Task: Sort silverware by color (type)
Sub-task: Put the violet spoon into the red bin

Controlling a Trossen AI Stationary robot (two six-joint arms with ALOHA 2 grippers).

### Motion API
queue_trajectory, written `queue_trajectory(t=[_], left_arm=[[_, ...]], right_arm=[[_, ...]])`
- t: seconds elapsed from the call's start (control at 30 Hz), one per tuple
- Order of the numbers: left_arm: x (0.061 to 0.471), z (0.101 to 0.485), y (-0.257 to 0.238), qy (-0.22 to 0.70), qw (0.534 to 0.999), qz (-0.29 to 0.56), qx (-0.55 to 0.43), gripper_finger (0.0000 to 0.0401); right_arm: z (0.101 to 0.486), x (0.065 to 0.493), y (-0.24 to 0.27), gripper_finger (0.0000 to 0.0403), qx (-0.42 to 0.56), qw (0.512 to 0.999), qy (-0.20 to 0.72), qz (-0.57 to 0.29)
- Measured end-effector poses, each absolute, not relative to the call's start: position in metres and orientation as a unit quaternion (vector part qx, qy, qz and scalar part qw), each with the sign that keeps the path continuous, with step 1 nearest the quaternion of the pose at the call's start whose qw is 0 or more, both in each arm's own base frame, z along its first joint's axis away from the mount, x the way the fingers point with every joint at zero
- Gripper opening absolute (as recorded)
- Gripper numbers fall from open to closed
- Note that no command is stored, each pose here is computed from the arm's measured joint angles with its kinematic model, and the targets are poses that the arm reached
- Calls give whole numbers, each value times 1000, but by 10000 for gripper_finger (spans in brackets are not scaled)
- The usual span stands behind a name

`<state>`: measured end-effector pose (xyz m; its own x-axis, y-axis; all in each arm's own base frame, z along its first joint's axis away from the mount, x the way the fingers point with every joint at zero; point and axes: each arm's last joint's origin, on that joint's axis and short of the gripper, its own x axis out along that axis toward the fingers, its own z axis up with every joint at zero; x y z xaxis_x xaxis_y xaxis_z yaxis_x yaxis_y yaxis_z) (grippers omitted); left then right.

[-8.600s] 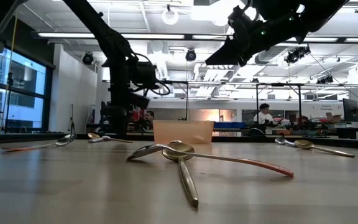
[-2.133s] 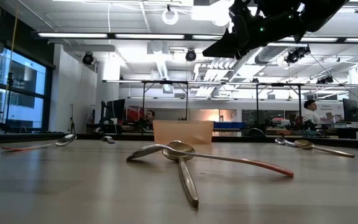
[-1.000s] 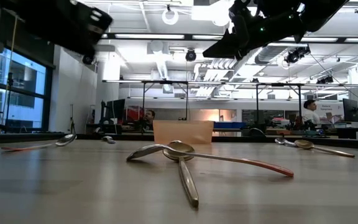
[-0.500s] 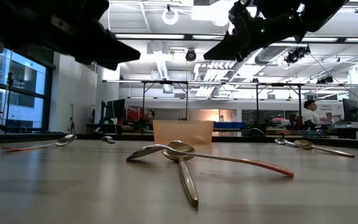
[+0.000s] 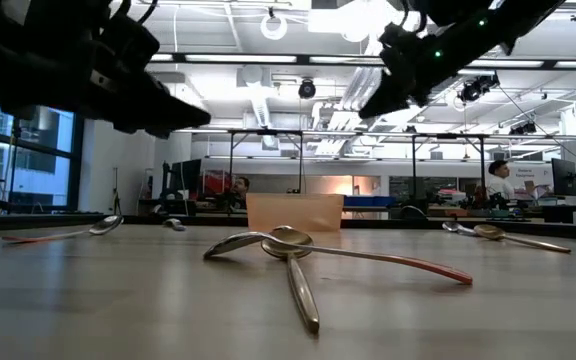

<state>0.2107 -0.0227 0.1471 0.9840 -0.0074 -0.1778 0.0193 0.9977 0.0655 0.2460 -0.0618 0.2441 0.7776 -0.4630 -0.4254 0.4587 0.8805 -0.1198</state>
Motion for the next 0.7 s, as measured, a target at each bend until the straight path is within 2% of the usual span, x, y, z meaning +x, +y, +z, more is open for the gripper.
queue_trajectory(t=[0.23, 0.5, 0.7], left_arm=[[201, 138, -16, 94, 995, 8, 18, 0], [201, 138, -15, 93, 995, 9, 37, 0], [201, 138, -8, 94, 995, 27, 36, 0]], right_arm=[[231, 219, -60, 10, 60, 878, 317, -353], [214, 194, -69, 85, 172, 792, 387, -441], [210, 180, -87, 128, 221, 741, 390, -500]])
